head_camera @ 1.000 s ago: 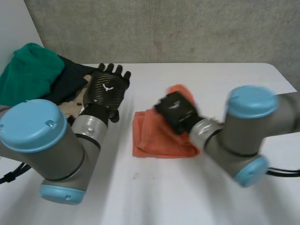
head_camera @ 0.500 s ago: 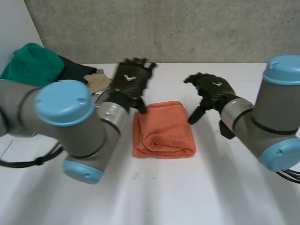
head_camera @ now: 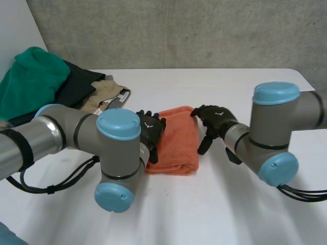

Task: Fold the laundry.

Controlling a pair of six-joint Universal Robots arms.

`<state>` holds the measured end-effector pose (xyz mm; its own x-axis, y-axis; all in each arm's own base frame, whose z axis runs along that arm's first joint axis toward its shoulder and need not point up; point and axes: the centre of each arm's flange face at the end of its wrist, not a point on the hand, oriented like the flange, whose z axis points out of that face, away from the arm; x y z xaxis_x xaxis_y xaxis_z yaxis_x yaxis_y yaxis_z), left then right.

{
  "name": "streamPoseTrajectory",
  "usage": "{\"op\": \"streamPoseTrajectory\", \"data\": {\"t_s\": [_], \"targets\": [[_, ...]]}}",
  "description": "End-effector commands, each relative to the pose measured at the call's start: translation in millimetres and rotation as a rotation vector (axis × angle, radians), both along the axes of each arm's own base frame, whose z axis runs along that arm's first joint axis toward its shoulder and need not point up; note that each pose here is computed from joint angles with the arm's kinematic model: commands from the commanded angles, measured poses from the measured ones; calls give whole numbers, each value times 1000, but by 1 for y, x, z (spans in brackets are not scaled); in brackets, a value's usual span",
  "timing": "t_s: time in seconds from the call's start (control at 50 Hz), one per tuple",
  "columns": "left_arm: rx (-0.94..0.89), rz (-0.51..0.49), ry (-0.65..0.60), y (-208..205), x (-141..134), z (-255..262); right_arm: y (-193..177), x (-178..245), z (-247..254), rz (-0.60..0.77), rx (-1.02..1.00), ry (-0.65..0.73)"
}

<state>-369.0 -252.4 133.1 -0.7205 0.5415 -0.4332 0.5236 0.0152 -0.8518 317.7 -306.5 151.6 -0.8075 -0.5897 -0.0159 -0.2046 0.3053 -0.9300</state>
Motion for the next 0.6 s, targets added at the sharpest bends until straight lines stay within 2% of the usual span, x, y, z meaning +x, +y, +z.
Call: {"op": "streamPoseTrajectory", "data": {"t_s": [0.02,0.18,0.28,0.34,0.46,0.6], "targets": [[-30,-34,-102,6,4,-3,5,14,-23,40,48,52],[-41,-13,-131,3,9,-4,2,13,-26,47,14,113],[-46,-26,-111,5,6,1,6,10,14,35,-53,72],[-95,-26,-65,4,5,28,11,4,28,18,-62,52],[-184,-71,51,5,5,82,34,-17,29,-123,42,-82],[-158,-141,140,0,15,100,60,-27,0,-186,199,-172]]}}
